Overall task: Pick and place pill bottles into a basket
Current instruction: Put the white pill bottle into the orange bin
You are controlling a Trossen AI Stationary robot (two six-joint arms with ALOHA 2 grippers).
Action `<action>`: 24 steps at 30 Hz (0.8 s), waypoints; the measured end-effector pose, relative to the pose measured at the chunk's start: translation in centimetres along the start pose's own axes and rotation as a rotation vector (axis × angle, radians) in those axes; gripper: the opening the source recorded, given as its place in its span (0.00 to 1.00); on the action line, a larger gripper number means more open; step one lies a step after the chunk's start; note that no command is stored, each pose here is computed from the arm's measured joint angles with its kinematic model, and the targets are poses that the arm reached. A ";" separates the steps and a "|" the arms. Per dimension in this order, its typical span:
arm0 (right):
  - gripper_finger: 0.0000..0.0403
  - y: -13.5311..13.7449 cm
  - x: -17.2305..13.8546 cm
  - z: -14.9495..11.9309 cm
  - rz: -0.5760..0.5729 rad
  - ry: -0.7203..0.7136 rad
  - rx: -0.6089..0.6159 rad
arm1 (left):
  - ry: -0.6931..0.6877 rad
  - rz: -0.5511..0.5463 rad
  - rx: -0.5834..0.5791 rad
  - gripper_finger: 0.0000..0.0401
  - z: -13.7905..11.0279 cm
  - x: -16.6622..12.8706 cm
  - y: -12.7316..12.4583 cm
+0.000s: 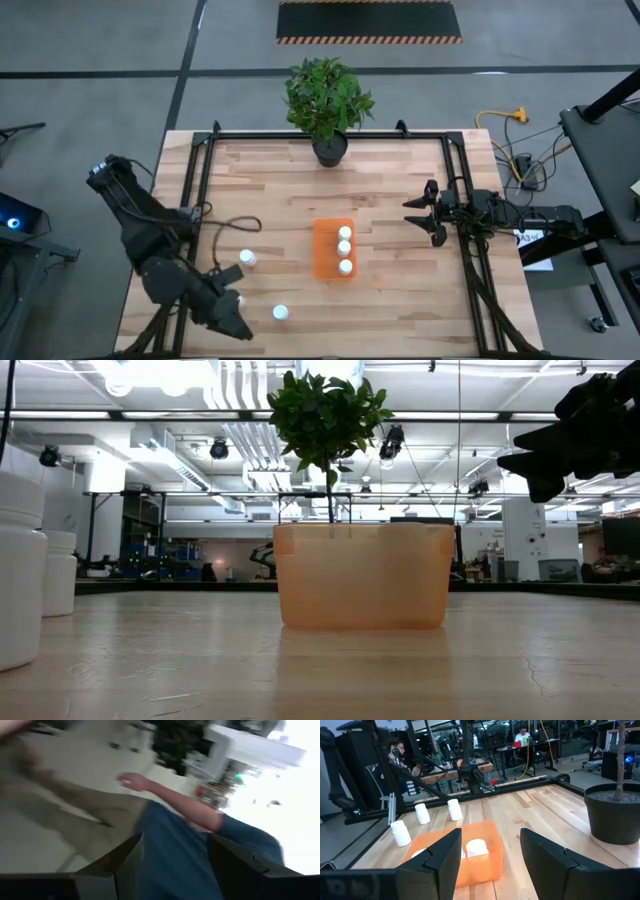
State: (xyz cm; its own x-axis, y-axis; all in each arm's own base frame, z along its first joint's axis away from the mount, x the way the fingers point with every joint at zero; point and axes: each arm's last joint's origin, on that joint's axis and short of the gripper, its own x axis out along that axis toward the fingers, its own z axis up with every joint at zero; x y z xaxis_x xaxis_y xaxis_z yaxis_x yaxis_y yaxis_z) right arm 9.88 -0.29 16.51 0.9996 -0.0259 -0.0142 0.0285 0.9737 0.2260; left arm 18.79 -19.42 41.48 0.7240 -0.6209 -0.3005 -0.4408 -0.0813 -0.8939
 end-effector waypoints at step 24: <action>0.48 0.0 0.0 0.0 0.001 0.000 0.000 | -0.355 0.877 -0.217 0.50 -0.2 3.7 -0.3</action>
State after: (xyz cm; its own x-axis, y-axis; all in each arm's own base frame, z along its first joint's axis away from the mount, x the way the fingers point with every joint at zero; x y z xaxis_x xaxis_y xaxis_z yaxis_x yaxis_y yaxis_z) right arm 9.88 -0.29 16.52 0.9996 -0.0255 -0.0135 0.0279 0.9737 0.2260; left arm 21.52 -21.86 40.69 0.1934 -0.2610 -0.9458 -0.9630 0.1342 -0.2339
